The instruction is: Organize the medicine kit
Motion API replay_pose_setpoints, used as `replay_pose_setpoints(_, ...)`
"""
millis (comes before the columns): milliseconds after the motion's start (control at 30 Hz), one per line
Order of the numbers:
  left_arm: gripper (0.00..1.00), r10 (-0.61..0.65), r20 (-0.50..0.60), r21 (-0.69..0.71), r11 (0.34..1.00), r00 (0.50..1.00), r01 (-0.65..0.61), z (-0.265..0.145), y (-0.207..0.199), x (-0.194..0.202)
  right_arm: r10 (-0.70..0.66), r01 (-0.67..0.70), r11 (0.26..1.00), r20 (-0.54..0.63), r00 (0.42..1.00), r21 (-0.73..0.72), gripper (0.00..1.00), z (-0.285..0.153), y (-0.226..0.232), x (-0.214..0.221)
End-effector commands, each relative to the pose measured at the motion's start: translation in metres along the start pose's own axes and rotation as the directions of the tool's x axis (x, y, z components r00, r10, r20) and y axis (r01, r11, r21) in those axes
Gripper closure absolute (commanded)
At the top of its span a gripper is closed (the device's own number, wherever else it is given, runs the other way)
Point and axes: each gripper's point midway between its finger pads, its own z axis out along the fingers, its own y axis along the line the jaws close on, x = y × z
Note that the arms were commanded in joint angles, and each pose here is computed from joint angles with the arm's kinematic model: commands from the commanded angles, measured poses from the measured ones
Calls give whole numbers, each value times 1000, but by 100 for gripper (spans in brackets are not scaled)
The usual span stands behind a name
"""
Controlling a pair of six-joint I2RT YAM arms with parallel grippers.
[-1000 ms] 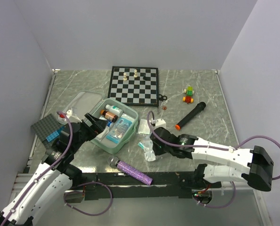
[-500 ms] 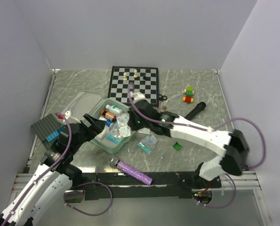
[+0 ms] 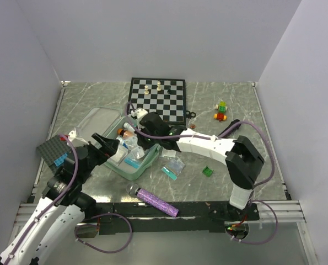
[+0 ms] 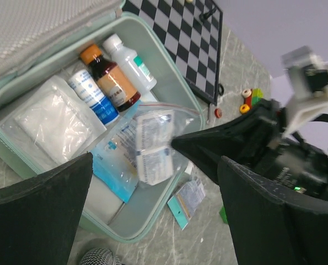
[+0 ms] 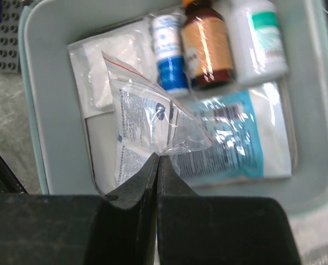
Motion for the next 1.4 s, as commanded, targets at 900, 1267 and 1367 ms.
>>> replay_pose_setpoints(900, 1, -24, 76, 10, 1000, 997, 23, -11, -1, -17, -311, 220, 909, -224, 924, -355, 100, 34, 50, 83)
replay_pose_setpoints(1267, 1, -23, 79, 14, 1000, 997, 22, -12, -1, -18, -303, 243, 929, -195, 933, -280, 60, 24, 46, 75)
replay_pose_setpoints(1367, 1, -20, 77, 13, 1000, 997, 19, -12, -1, -17, -297, 251, 931, -148, 943, -263, 48, 13, 49, 56)
